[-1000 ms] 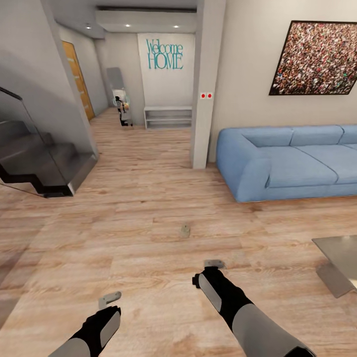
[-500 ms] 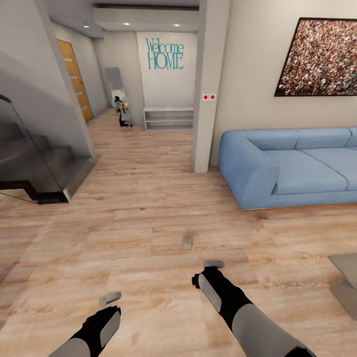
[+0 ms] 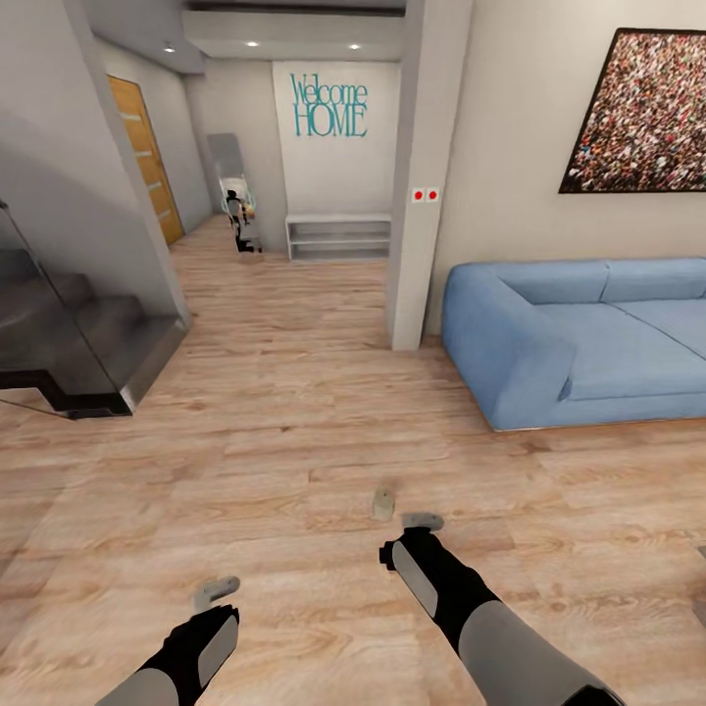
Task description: Place each of the two pumpkins and all three candles from the living room inside a cabinet in the living room (use any cabinet), then make sure every cabinet is closed, and position the cauldron so it is next to a table in the living room.
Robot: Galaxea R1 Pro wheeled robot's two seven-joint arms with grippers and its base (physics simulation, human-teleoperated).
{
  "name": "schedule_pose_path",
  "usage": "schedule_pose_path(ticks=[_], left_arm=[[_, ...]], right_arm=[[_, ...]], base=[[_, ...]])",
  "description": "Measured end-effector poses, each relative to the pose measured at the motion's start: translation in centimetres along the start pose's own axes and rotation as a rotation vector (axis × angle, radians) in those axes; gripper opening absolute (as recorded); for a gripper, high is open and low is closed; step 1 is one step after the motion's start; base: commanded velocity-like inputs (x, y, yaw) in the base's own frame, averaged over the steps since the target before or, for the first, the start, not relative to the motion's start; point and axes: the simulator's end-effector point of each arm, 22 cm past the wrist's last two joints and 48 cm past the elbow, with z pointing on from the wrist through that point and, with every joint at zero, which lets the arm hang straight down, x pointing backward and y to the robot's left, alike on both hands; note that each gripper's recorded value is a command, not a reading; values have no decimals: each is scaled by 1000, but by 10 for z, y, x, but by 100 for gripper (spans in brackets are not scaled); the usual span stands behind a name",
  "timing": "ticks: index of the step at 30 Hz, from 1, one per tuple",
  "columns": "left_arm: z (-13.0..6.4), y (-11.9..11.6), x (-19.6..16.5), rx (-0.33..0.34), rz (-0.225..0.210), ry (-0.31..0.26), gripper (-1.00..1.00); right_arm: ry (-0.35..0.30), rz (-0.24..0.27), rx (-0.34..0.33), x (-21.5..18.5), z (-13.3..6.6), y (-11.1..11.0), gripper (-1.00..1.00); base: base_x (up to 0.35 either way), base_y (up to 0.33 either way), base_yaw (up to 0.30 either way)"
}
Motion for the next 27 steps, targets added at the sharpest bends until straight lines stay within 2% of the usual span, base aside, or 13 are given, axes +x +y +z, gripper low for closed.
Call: schedule_pose_path(ticks=[6,12,16,20,22,27], left_arm=[[0,0,0,0,1,-1,100],[0,-3,0,12,4,2,100],[0,-15,2,81,12,13,100],[-2,-34,5,208,54,78,100],[0,-28,-4,222,62,83,100],[5,-12,-13,210,63,81,100]], right_arm=[[0,0,0,0,0,0,100],[0,0,1,0,0,-1,100],[0,1,1,0,0,-1,100],[4,5,0,1,0,-1,100],[8,7,-1,1,0,-1,100],[11,9,-2,2,0,-1,100]], base=[[324,166,0],[346,27,0],[350,2,0],[350,0,0],[350,0,0],[350,78,0]])
